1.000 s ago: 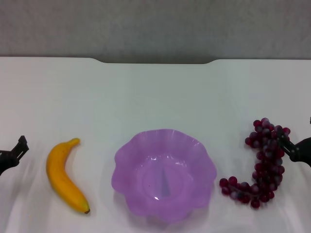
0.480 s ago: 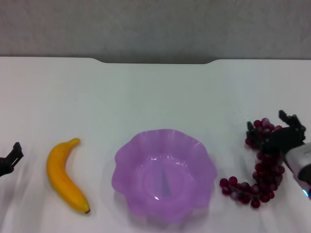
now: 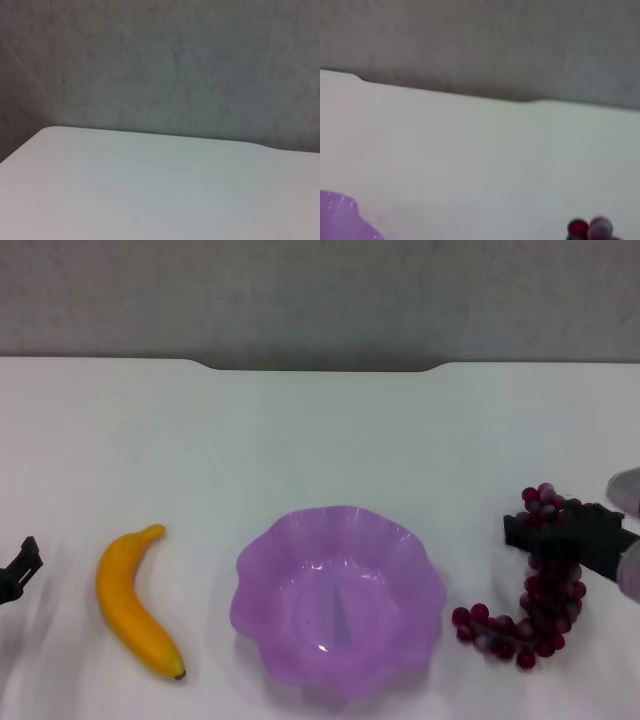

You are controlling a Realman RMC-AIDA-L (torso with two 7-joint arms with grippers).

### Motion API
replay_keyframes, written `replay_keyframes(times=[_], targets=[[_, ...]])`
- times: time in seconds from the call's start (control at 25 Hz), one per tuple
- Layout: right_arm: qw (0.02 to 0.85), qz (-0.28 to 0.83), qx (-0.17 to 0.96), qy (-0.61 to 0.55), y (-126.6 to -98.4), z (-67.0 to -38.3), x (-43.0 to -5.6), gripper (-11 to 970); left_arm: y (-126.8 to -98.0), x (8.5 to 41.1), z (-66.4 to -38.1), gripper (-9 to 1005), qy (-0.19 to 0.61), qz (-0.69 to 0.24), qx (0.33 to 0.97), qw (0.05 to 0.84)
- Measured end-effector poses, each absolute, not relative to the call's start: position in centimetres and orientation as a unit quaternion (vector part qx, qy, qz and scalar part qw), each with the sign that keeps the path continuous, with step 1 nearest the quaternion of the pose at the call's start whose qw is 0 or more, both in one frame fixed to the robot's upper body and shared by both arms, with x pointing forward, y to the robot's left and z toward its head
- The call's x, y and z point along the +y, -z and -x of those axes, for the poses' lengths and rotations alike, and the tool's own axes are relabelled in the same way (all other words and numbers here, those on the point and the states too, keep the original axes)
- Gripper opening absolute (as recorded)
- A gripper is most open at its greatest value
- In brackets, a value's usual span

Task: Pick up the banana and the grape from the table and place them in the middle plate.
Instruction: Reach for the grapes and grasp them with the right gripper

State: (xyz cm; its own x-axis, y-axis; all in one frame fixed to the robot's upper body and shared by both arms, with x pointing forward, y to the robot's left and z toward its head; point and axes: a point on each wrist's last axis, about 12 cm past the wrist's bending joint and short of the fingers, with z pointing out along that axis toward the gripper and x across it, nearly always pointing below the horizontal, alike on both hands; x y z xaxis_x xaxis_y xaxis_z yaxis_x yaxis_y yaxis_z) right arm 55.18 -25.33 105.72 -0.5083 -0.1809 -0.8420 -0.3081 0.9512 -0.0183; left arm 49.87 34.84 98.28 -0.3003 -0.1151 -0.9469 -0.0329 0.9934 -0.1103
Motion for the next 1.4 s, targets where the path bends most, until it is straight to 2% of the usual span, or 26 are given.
replay_keyframes(times=[0.28,0.6,0.96,1.4], targets=[[0.398,0.071,0.906,-0.126,-107.1,-55.9,-27.3,876,-98.3,35.0,-49.8,848,0.033,0.049,0.806,0.590],[0.366,0.057,0.919,-0.136,-106.7,-56.5,-27.5,873,-98.3,34.9,-50.0,848,0.034,0.047,0.805,0.591],[0.348,0.050,0.930,-0.111,-104.8,-57.9,-28.1,869,-98.4,34.7,-50.1,848,0.035,0.047,0.805,0.591],[0.354,0.062,0.928,-0.103,-104.1,-57.7,-27.6,864,-98.5,34.6,-50.3,848,0.038,0.043,0.804,0.592]])
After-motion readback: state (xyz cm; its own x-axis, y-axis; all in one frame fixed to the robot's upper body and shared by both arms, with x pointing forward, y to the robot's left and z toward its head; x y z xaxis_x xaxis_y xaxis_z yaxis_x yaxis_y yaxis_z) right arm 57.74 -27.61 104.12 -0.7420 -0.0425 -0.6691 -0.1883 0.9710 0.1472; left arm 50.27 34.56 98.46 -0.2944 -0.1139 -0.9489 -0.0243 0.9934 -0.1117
